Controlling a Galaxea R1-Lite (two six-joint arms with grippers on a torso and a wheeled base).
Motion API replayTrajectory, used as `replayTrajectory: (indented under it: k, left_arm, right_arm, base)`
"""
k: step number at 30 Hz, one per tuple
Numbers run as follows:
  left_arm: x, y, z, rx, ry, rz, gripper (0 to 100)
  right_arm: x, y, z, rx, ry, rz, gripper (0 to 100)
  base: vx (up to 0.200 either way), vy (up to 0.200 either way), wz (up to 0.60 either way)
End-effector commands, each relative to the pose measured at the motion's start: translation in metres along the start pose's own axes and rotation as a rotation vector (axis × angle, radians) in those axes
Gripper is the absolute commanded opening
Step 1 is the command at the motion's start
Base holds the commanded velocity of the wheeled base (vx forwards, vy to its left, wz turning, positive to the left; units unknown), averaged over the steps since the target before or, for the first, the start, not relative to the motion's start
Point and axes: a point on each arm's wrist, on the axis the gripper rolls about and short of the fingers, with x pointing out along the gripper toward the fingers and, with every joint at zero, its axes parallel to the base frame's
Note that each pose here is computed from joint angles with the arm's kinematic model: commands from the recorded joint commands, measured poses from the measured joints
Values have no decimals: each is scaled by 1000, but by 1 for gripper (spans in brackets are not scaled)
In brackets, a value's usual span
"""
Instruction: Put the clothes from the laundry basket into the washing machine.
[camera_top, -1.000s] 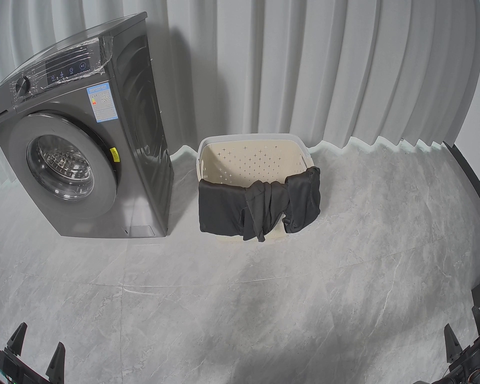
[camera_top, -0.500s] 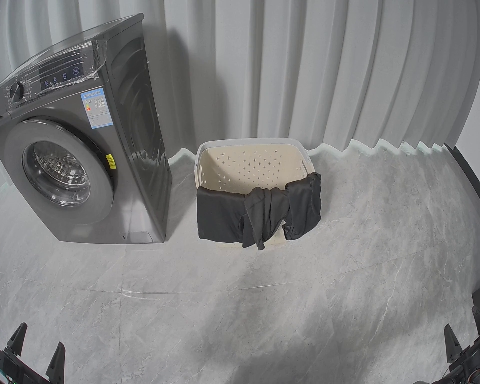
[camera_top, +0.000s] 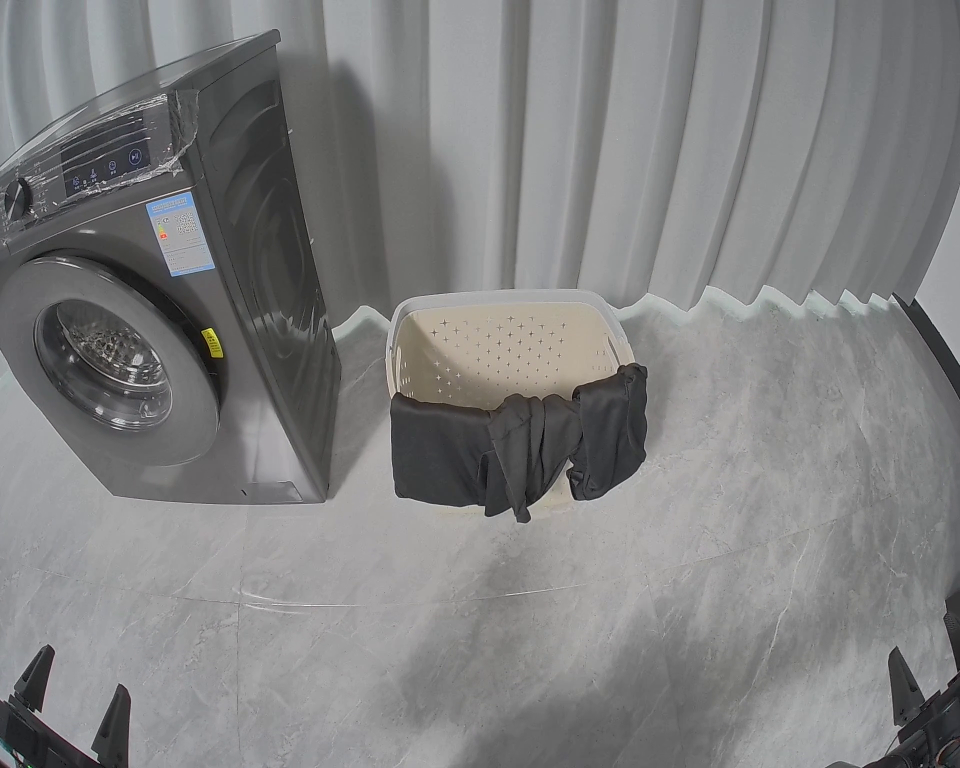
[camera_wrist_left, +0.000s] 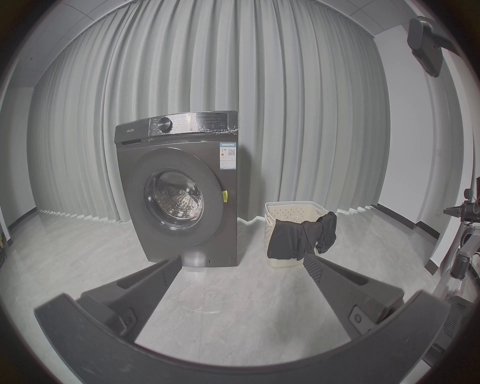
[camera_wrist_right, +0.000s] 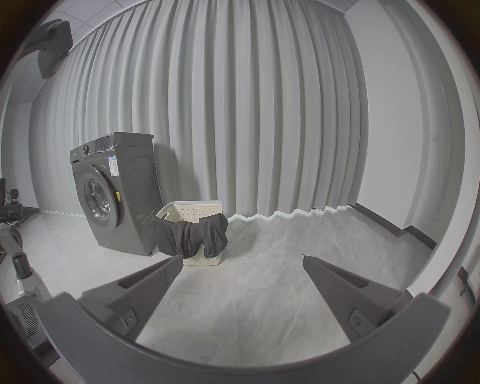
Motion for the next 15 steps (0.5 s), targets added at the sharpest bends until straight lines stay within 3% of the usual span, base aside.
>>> replayTrajectory:
  k: [1,3,15]
  left_arm:
    - [0,0,-5,-1,0,0,100]
    - [0,0,-5,-1,0,0,100]
    - [0,0,-5,-4,0,0,100]
  right_arm:
    - [0,0,-4,0,-1,1,100]
    - [0,0,-4,0,-1,1,100]
    - [0,0,-4,0,-1,1,100]
  base:
    - [0,0,0]
    - [0,0,0]
    - [200,0,0]
